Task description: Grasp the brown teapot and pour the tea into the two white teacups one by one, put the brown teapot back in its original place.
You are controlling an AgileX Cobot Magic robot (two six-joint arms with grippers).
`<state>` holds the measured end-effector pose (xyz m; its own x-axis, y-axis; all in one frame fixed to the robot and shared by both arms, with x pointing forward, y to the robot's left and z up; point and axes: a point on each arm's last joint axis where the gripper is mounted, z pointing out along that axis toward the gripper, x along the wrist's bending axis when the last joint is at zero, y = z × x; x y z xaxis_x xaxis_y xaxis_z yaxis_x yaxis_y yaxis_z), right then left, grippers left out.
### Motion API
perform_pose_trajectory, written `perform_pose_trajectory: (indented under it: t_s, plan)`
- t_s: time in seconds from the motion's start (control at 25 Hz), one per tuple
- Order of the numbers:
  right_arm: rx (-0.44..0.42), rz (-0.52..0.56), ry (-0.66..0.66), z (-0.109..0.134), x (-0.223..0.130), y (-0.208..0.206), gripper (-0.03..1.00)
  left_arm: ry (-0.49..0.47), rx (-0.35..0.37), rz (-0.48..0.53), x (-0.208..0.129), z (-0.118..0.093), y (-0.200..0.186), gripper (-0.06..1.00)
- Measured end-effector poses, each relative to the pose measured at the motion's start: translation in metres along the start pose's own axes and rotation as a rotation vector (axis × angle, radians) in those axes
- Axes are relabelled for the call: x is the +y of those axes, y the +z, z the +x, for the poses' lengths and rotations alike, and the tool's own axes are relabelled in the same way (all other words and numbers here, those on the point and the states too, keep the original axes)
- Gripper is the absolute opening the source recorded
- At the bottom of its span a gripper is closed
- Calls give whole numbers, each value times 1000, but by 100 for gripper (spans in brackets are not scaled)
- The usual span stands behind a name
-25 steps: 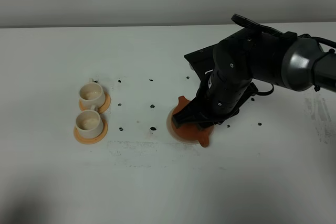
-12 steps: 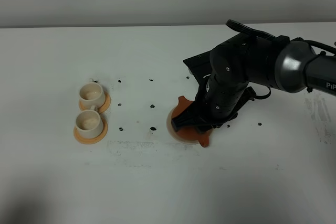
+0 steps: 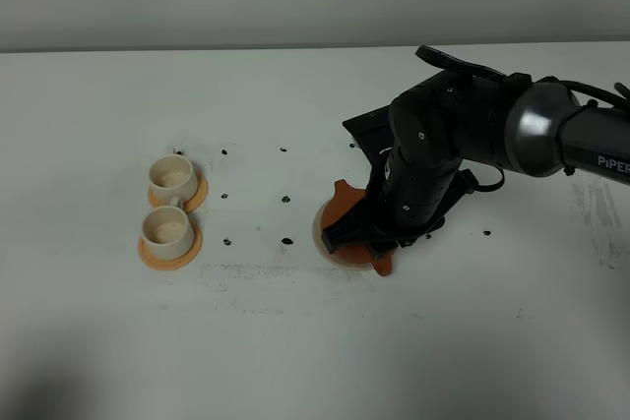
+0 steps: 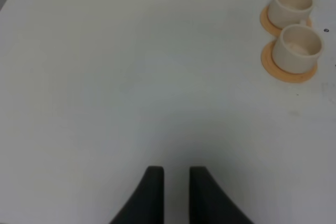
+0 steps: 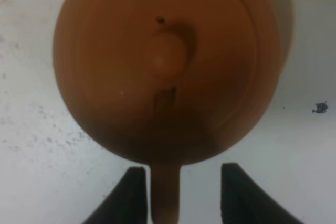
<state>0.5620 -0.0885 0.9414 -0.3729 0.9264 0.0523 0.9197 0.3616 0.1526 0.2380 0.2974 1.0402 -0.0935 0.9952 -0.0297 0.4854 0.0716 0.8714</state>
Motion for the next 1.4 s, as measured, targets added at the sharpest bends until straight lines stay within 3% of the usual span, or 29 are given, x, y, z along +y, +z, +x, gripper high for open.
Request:
perform_pose_trajectory:
  t_s: [0.68,0.8,0.92,1.4]
  plan:
    - [-6,25,-24,0,-1,9,32,0,0,0,0,0,0,11]
    - [-2,19,-38,0,0,9,25,1,0,0,0,0,0,11]
    - [-1,21,-79,0,0,9,9,1,0,0,0,0,0,11]
    - [-1,27,-126,0,-1,10,9,1,0,0,0,0,0,11]
